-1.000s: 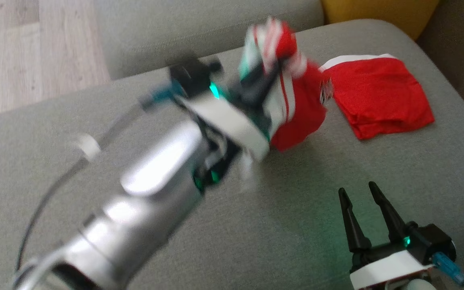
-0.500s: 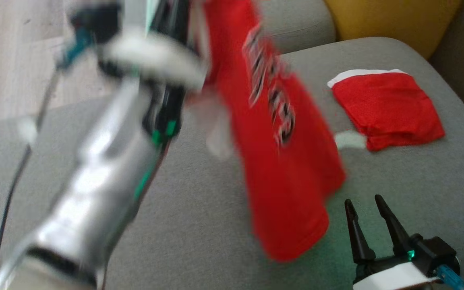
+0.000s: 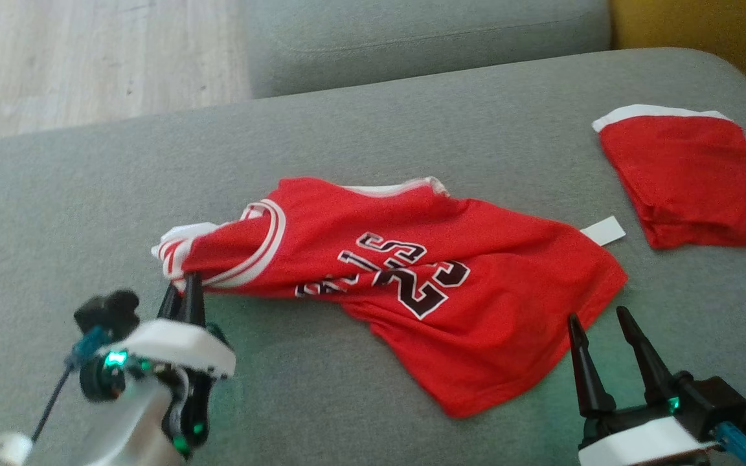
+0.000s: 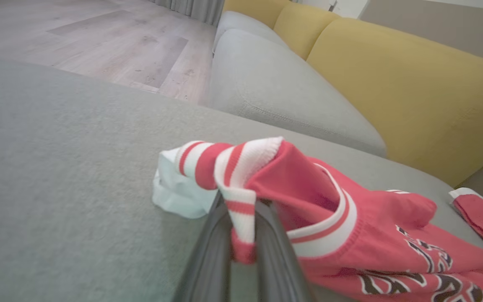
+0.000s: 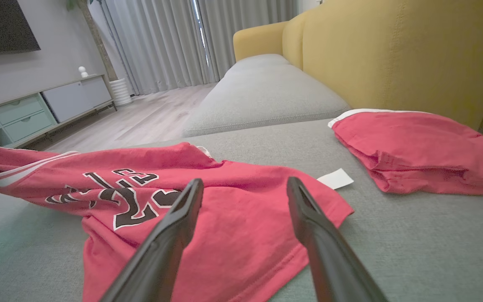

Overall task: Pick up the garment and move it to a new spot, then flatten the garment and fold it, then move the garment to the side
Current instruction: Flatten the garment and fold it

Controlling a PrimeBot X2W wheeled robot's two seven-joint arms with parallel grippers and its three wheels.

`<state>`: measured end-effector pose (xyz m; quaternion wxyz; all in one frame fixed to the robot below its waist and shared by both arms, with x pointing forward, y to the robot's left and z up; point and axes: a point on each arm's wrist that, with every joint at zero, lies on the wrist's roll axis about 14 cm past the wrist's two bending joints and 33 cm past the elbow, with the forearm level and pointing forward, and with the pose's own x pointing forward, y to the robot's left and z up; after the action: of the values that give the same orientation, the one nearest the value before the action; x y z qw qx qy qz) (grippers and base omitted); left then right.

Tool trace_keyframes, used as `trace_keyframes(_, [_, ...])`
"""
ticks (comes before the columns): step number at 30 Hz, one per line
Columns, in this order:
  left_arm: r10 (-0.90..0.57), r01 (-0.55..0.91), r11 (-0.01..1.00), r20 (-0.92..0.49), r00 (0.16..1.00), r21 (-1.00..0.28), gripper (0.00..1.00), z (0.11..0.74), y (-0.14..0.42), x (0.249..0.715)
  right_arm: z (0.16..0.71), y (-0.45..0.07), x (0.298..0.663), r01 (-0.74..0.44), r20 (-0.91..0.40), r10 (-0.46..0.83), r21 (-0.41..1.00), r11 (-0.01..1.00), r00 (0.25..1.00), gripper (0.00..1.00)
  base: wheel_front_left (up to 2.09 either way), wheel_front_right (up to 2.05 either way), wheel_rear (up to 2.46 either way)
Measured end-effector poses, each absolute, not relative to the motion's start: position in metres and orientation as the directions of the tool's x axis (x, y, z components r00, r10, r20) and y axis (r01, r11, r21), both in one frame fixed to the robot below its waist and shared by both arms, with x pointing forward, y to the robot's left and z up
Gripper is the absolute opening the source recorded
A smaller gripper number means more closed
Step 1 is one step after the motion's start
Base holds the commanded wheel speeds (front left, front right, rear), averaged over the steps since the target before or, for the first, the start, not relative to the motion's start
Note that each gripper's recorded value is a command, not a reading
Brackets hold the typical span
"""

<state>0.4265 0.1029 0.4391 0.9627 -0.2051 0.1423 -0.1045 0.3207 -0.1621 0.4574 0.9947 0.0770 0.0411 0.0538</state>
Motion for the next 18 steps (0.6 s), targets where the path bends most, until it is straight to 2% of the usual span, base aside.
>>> trace_keyframes(5, [-0.230,0.094,0.919,-0.328,0.916,-0.382,0.00,0.399,0.120,0.375,0.454,-0.153,0.327,-0.134,-0.083,0.148,0.158,0.978,0.985,1.00,0.00,0.00,0.00])
trace_keyframes(10, [-0.287,0.111,0.928,-0.494,0.821,-0.355,0.00,0.356,0.112,0.309,0.455,-0.143,0.331,-0.168,-0.078,0.182,0.159,0.973,0.980,1.00,0.00,0.00,0.00])
trace_keyframes(11, [-0.297,0.126,0.931,-0.509,0.808,-0.344,0.27,0.355,0.111,0.303,0.456,-0.141,0.332,-0.174,-0.077,0.188,0.159,0.972,0.979,1.00,0.00,0.00,0.00])
trace_keyframes(12, [-0.294,0.133,0.935,-0.508,0.810,-0.329,1.00,0.358,0.112,0.303,0.456,-0.140,0.333,-0.180,-0.076,0.193,0.160,0.971,0.978,1.00,0.00,0.00,0.00])
trace_keyframes(18, [-0.295,0.176,0.932,-0.381,0.876,-0.317,1.00,0.412,0.115,0.326,0.458,-0.136,0.333,-0.193,-0.069,0.206,0.159,0.968,0.976,1.00,0.00,0.00,0.00])
